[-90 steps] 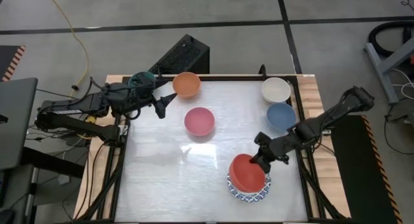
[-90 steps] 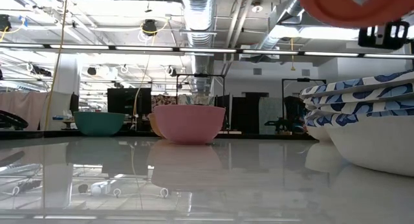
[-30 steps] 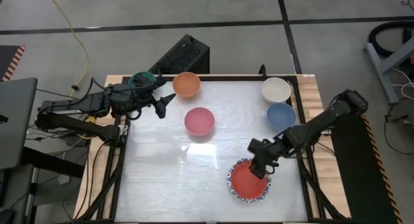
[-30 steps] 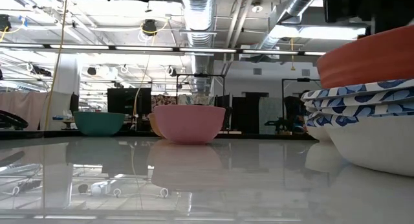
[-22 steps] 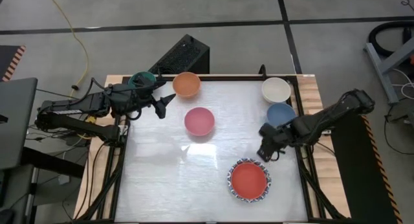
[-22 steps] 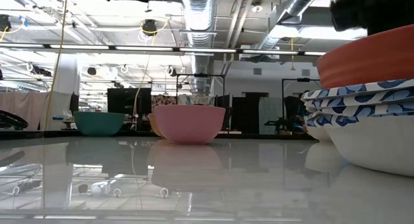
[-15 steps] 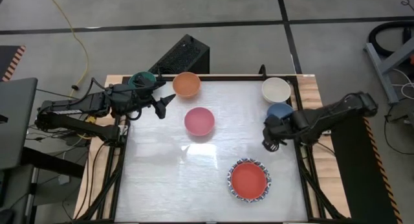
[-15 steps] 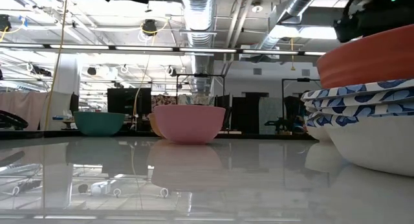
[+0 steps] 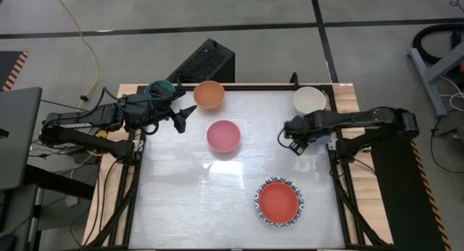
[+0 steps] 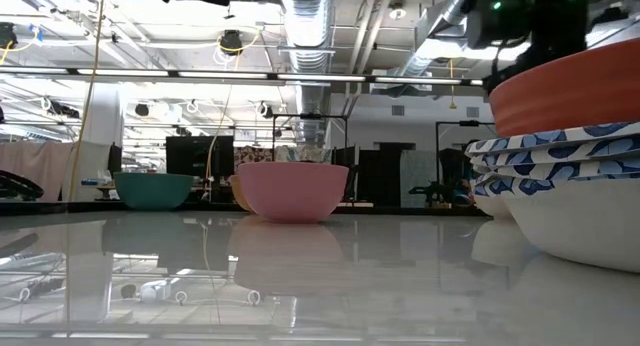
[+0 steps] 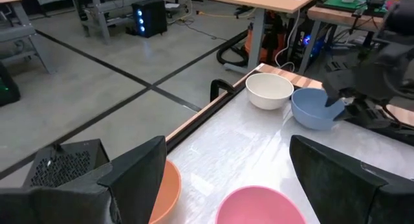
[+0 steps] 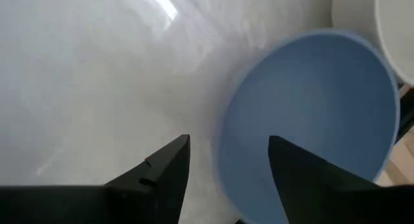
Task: Nest bowls inside each other
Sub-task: Stack the blue bowl on top of the red bowl
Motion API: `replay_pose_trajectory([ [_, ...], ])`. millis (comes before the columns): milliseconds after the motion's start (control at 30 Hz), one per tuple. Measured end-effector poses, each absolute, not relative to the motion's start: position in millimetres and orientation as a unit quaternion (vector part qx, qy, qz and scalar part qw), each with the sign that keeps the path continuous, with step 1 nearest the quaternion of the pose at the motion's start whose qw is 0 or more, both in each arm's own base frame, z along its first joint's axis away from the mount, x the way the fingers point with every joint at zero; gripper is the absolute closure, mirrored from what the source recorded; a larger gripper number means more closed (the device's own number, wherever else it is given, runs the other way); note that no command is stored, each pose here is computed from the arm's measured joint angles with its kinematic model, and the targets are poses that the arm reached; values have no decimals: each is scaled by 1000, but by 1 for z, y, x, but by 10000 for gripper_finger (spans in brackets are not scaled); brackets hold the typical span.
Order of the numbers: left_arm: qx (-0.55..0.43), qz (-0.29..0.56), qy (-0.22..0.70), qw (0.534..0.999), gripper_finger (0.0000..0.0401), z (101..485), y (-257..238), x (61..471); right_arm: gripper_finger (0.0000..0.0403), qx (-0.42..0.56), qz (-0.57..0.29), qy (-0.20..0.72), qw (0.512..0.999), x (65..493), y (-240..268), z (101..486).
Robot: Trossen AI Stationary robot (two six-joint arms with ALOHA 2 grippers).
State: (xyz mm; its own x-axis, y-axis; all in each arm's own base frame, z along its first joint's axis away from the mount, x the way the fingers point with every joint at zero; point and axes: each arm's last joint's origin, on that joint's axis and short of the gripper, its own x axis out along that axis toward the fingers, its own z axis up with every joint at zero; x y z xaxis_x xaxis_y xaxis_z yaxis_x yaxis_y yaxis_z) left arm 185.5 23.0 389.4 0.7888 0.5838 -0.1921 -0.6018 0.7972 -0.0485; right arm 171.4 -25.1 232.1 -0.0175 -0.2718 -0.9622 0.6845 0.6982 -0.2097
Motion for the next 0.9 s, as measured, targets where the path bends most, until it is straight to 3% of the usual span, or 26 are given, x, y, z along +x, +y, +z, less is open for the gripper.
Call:
replay_pose_trajectory([
  [600, -54, 315, 102, 942, 83, 386, 23, 184, 163, 186, -376, 591, 689, 177, -47, 226],
  [800, -53, 315, 102, 942, 83, 386, 23, 184, 164, 203, -401, 593, 668, 170, -45, 206],
  [900, -52, 315, 103, 942, 83, 386, 23, 184, 183, 211, -413, 593, 659, 167, -45, 201],
])
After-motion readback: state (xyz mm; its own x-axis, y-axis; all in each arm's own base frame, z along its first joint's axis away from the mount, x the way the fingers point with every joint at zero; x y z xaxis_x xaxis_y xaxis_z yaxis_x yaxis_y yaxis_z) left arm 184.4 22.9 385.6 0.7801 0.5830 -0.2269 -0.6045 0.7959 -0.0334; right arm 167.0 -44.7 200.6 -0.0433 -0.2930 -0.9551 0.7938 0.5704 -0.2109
